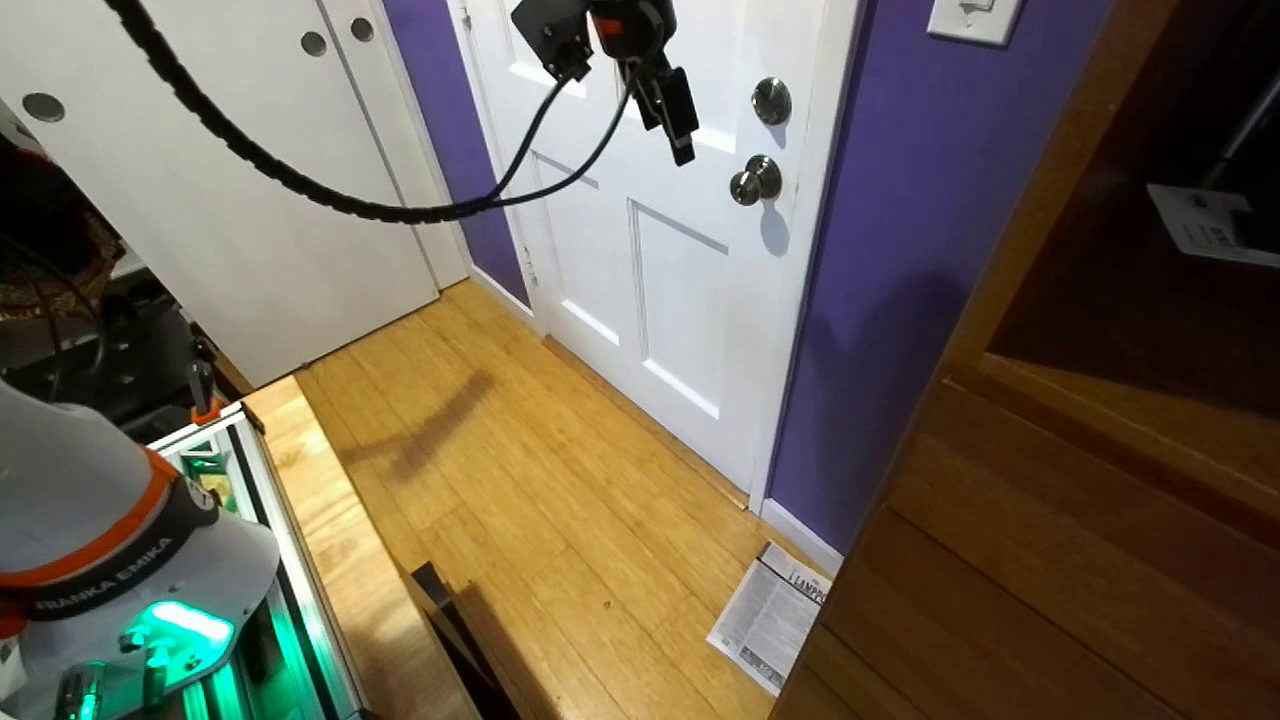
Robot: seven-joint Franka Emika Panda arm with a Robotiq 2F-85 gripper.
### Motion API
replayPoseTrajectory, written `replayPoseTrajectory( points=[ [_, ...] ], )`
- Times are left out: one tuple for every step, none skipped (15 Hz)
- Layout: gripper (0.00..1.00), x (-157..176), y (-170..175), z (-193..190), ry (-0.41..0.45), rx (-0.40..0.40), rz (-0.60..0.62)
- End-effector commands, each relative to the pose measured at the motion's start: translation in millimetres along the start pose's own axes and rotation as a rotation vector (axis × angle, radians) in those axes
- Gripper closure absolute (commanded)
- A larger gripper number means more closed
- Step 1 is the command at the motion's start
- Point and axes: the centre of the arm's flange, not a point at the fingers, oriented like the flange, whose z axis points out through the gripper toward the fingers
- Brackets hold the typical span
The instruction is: Unlock the door
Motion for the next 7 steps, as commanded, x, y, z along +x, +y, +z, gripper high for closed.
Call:
replayPoseTrajectory(
  points=[
    [0.00, -33, -22, -10, -0.043, -0.169, -0.036],
    [0.00, -11, -8, -4, -0.016, -0.104, -0.017],
    [0.00, -13, -13, -6, -0.018, -0.112, -0.019],
    [0.01, -13, -14, -6, -0.016, -0.110, -0.021],
    [0.01, -12, -13, -6, -0.016, -0.110, -0.020],
    [0.00, -12, -11, -6, -0.016, -0.111, -0.018],
    [0.00, -11, -9, -6, -0.016, -0.112, -0.016]
  ],
)
